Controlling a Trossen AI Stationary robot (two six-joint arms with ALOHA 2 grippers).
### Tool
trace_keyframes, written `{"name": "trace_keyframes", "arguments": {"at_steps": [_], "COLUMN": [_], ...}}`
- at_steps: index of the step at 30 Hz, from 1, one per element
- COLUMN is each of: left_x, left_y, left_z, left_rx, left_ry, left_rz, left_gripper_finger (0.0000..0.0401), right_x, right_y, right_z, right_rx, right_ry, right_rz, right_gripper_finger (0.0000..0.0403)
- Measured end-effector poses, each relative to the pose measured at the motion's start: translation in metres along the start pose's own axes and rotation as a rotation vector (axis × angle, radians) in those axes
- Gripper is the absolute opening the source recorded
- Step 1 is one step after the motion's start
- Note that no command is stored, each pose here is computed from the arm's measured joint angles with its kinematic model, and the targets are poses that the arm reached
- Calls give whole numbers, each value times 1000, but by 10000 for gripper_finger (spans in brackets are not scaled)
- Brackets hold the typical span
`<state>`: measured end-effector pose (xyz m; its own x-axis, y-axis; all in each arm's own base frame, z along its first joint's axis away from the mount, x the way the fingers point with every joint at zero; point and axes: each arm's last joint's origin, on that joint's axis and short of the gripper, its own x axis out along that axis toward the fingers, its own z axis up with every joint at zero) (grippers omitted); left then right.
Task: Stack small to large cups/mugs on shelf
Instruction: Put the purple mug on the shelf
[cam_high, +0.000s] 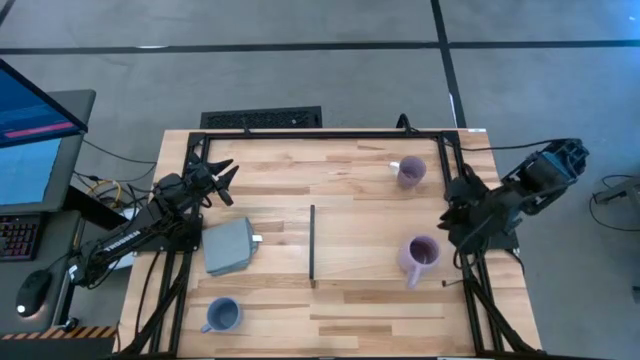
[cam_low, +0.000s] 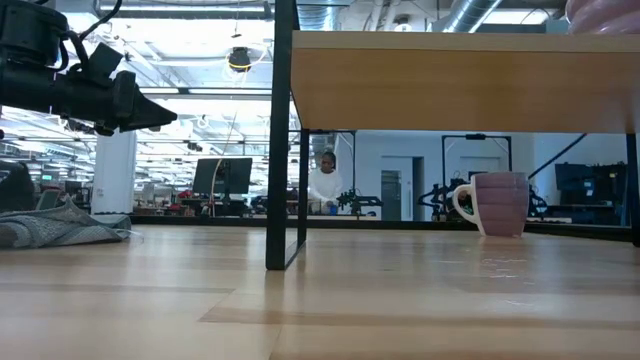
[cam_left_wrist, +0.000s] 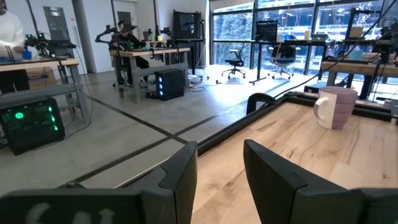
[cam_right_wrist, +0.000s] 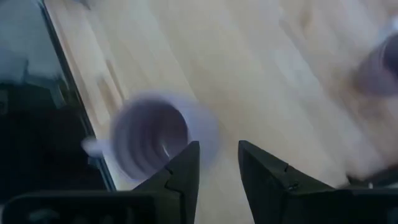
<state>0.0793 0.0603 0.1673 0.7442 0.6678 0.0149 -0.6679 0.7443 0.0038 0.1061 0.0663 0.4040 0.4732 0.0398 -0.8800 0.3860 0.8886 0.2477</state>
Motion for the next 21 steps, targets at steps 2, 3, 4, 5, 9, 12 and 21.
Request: {"name": "trace_keyframes", "arguments": {"at_steps": [2, 3, 4, 5, 9, 12, 21], "left_x": [0, 0, 0, 0, 0, 0, 0], "left_y": [0, 0, 0, 0, 0, 0, 0], "left_z": [0, 0, 0, 0, 0, 0, 1], "left_rx": [0, -1, -1, -1, -1, 9, 26], "left_ry": [0, -1, -1, -1, -2, -3, -11], "left_rz": [0, 1, 3, 3, 3, 3, 4], "left_gripper_finger": [121, 121, 121, 121, 121, 121, 121], "right_x": [4, 5, 6, 6, 6, 6, 9], "right_y": [-10, -14, -16, -18, -24, -23, -11], "right_z": [-6, -8, -8, -10, -11, -9, -3], "right_rx": [-12, -12, -8, -9, -35, -87, -246], "right_ry": [24, 20, 13, 10, 1, -17, -67], "right_rz": [5, 5, 11, 12, 5, 17, 73], "right_gripper_finger": [134, 134, 134, 134, 134, 134, 134]}}
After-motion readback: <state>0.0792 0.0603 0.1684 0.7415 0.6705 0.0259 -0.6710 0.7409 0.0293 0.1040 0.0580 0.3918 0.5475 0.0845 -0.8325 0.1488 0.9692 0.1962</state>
